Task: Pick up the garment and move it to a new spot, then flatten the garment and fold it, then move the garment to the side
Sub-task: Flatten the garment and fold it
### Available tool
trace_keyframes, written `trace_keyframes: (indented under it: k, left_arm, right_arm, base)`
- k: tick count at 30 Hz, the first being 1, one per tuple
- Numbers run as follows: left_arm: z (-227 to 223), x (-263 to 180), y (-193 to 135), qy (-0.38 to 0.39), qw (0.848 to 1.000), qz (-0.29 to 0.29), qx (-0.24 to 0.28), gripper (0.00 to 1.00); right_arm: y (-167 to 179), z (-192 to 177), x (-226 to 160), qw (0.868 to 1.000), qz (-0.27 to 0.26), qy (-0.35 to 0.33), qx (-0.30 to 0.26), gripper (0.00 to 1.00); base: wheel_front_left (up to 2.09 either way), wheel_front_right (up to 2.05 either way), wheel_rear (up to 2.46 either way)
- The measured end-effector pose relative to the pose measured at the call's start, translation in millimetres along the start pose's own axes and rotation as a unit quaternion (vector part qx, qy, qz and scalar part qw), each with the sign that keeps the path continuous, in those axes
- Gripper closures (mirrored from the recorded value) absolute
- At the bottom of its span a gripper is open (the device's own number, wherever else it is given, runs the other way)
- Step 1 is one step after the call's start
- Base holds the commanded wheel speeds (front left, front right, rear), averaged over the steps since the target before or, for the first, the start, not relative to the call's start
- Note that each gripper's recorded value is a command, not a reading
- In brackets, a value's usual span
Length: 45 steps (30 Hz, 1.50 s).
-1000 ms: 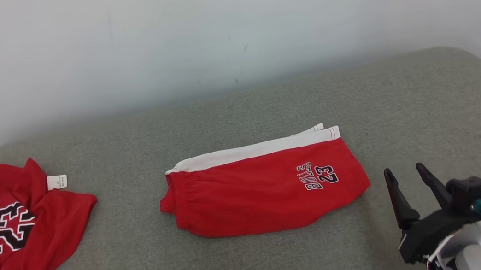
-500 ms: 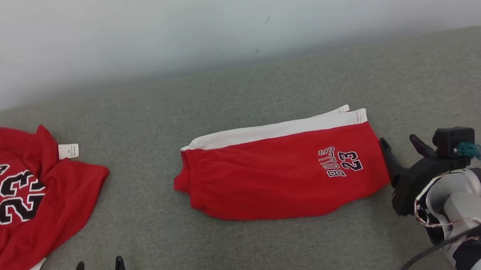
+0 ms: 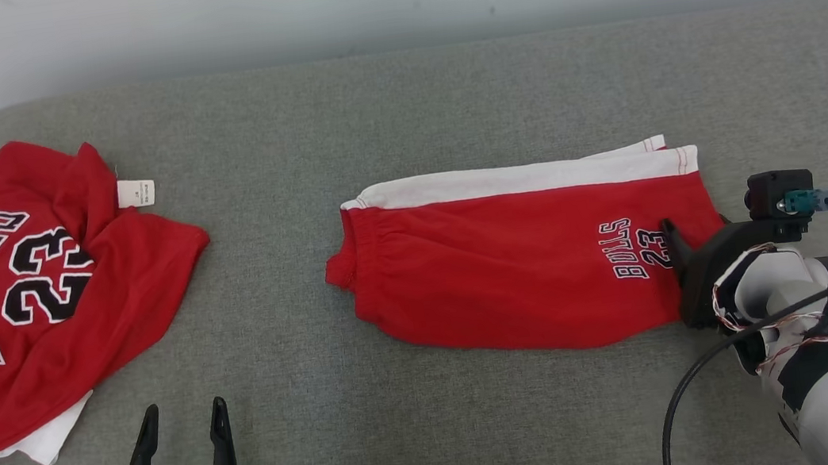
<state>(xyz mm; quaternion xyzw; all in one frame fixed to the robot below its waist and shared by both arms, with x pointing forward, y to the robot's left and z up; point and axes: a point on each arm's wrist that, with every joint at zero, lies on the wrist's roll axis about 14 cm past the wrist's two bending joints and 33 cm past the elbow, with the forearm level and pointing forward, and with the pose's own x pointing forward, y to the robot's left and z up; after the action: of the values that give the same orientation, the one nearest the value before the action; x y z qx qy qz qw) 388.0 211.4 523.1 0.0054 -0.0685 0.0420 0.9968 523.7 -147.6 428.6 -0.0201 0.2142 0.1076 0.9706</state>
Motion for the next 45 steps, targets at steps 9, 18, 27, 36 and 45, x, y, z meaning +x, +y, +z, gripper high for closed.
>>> trace_keyframes:
  k: [9, 18, 27, 36, 45]
  left_arm:
    - [-10.2, 5.1, 4.4, 0.013, 1.000, 0.006, 0.003, 0.00]
    - [-9.7, 7.8, 4.8, 0.012, 1.000, 0.008, 0.001, 0.00]
    - [-2.0, 6.0, 0.9, 0.001, 1.000, 0.004, -0.004, 0.00]
    - [2.8, 9.3, -17.6, -0.008, 1.000, -0.016, -0.020, 0.00]
    - [8.0, 5.9, -22.2, -0.014, 0.999, -0.022, -0.027, 0.00]
  right_arm:
    - [12.8, -6.7, 18.2, 1.000, 0.015, 0.021, -0.002, 0.92]
    - [13.4, 1.5, 15.8, 1.000, 0.020, -0.005, -0.009, 1.00]
    - [-32.6, 7.3, -8.6, 0.999, -0.024, -0.018, -0.016, 1.00]
    - [-23.2, 31.1, -25.2, 0.998, 0.003, -0.046, 0.041, 1.00]
    - [38.4, 58.8, -36.2, 0.988, 0.111, -0.062, 0.088, 1.00]
  base:
    - [0.00, 0.00, 0.00]
    - [0.00, 0.00, 0.00]
    - [0.00, 0.00, 0.00]
    - [0.00, 0.00, 0.00]
    - [0.00, 0.00, 0.00]
